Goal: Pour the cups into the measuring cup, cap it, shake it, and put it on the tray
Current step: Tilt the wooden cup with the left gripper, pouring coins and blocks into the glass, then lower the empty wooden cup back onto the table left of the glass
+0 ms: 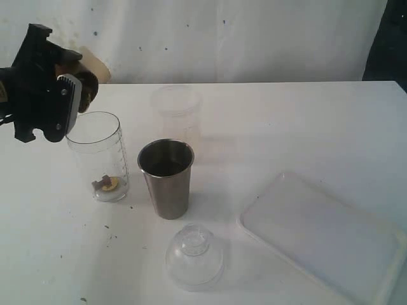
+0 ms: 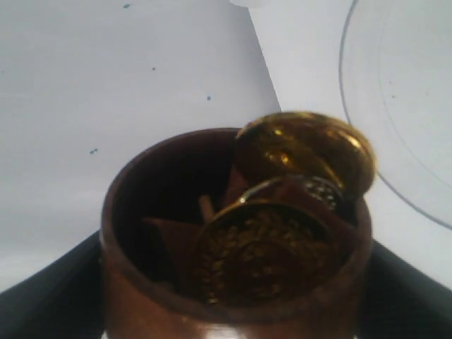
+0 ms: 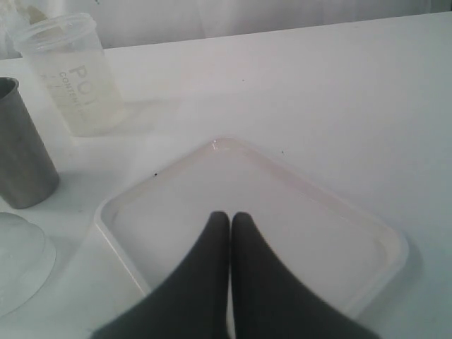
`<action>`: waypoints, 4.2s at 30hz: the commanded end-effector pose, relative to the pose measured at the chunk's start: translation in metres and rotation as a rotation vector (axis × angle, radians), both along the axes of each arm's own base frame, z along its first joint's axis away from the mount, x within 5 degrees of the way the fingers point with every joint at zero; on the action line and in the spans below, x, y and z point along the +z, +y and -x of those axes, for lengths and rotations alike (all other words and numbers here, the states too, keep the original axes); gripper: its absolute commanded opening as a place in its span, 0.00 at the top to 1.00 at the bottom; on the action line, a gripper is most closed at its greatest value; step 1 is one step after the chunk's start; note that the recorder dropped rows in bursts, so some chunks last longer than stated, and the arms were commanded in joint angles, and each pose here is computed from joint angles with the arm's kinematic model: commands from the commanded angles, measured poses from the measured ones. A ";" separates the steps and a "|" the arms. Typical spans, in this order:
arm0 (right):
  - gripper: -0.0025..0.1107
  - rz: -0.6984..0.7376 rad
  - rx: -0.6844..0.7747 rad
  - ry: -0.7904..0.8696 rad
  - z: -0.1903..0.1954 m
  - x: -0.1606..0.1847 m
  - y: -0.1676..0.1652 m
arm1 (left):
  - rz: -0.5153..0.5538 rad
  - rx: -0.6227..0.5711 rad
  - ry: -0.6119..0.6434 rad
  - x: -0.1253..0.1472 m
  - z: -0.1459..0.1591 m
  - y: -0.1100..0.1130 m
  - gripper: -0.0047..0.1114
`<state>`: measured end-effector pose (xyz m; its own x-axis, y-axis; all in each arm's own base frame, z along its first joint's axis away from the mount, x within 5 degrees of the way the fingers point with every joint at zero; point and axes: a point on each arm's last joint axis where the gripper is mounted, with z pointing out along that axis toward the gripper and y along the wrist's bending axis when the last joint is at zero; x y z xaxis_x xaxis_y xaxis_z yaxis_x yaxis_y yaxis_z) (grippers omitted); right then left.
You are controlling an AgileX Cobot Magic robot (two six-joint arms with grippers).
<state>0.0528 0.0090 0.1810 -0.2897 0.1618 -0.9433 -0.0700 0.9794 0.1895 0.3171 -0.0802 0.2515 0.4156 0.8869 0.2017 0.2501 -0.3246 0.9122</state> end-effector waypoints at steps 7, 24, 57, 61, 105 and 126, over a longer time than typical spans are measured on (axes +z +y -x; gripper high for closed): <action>0.98 0.006 0.004 -0.019 0.000 0.001 0.000 | -0.199 -0.070 -0.066 0.002 0.000 0.000 0.96; 0.98 0.006 0.004 -0.019 0.000 0.001 0.000 | -0.374 -0.188 -0.209 0.008 0.000 -0.004 0.96; 0.98 -0.016 -0.003 -0.016 0.000 0.001 0.000 | -0.566 -0.310 -0.317 0.008 0.001 -0.009 0.96; 0.98 -0.016 -0.003 -0.016 0.000 0.001 0.000 | -0.442 -0.188 -0.241 0.008 -0.002 -0.003 0.96; 0.98 -0.016 -0.003 -0.016 0.000 0.001 0.000 | 1.499 0.457 -0.011 0.039 -0.011 0.022 0.96; 0.98 -0.016 -0.003 -0.016 0.000 0.001 0.000 | 1.959 0.853 0.216 -0.019 -0.033 0.067 0.96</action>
<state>0.0528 0.0090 0.1810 -0.2906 0.1749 -0.9407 -0.0661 0.9771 0.2021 0.3435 -0.0197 0.2398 -0.2349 -0.1209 -0.9645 -0.0835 0.9911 -0.1039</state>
